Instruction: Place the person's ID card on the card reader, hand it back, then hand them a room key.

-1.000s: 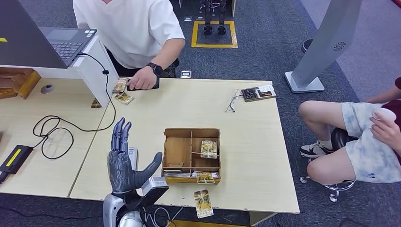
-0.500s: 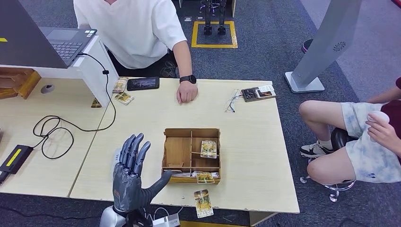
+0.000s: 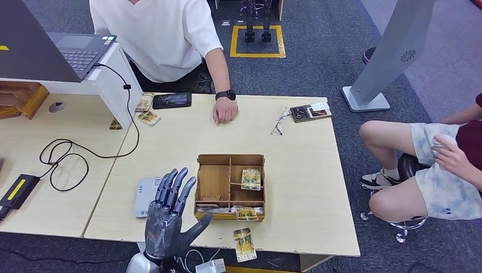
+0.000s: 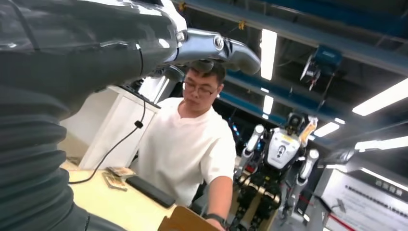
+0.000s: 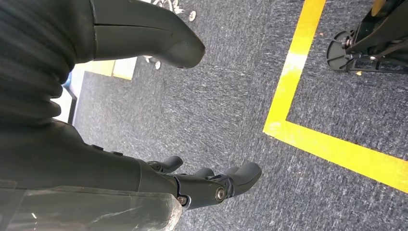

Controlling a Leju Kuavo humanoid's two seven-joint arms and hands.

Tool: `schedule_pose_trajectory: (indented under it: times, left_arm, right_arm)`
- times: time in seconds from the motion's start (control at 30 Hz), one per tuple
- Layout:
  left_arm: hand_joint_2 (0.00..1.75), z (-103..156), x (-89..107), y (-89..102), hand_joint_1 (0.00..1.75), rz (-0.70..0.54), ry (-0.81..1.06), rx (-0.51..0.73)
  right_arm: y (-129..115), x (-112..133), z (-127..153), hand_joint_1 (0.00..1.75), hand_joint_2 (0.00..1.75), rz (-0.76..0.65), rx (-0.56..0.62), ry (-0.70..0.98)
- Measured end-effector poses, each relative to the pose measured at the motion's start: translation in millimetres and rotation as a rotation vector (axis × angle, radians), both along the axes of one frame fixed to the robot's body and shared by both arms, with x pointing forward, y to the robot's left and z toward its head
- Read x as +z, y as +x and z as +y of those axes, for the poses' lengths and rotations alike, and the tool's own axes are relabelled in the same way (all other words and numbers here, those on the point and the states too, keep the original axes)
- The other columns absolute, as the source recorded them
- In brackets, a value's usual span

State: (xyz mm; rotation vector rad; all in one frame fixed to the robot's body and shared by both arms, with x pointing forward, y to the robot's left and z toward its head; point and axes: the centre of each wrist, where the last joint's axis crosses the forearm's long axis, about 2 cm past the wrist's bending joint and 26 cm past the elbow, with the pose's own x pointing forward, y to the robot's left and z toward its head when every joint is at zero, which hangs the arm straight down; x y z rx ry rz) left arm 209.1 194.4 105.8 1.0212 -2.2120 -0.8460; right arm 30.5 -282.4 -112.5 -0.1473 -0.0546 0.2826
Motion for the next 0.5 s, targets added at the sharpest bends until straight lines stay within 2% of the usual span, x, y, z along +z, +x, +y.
schedule_pose_trajectory:
  times: [0.5]
  left_arm:
    - [1.75,-16,-25.9,5.3,0.00,0.165,0.098,0.031]
  right_arm:
    - [0,0,0,0.00,1.75,-0.001,-0.003,0.002]
